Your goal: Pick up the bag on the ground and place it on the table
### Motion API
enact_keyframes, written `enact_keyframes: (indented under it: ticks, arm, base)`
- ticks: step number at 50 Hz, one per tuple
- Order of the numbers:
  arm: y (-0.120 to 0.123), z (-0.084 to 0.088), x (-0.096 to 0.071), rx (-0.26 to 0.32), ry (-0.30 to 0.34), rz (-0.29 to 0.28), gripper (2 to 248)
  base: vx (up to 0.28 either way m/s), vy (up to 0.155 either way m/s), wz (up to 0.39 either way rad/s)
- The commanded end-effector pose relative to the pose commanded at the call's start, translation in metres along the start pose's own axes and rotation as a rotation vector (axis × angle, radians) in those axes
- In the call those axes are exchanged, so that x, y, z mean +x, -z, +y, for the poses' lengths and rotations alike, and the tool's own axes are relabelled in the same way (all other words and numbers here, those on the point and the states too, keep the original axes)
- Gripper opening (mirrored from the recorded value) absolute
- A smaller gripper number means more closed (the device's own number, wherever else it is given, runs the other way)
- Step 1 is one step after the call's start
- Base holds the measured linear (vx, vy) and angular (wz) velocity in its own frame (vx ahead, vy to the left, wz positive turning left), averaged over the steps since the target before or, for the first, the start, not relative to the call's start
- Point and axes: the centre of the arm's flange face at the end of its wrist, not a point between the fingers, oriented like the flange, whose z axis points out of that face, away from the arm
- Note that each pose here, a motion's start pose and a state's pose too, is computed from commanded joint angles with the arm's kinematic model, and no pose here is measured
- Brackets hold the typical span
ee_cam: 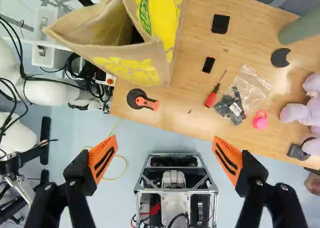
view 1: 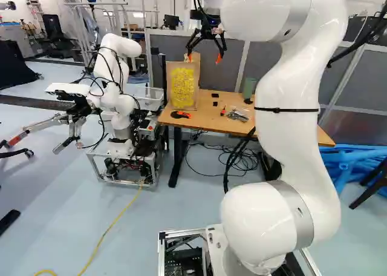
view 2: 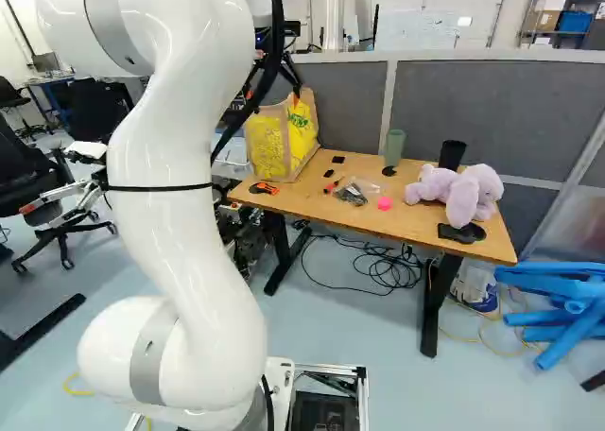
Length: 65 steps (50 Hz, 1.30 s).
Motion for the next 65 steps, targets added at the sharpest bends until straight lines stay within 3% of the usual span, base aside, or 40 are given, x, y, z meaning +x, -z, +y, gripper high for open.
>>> enact_keyframes:
  ticks: [23, 65]
  arm:
    - [0.0000, 0.0000, 0.0000, 0.000, 0.000, 0.000, 247]
    - [-0.0079, 0.0010, -0.0032, 0.001, 0.001, 0.025, 247]
  base:
    - [-0.152, -0.040, 0.020]
    - [-0.001, 0.000, -0.002]
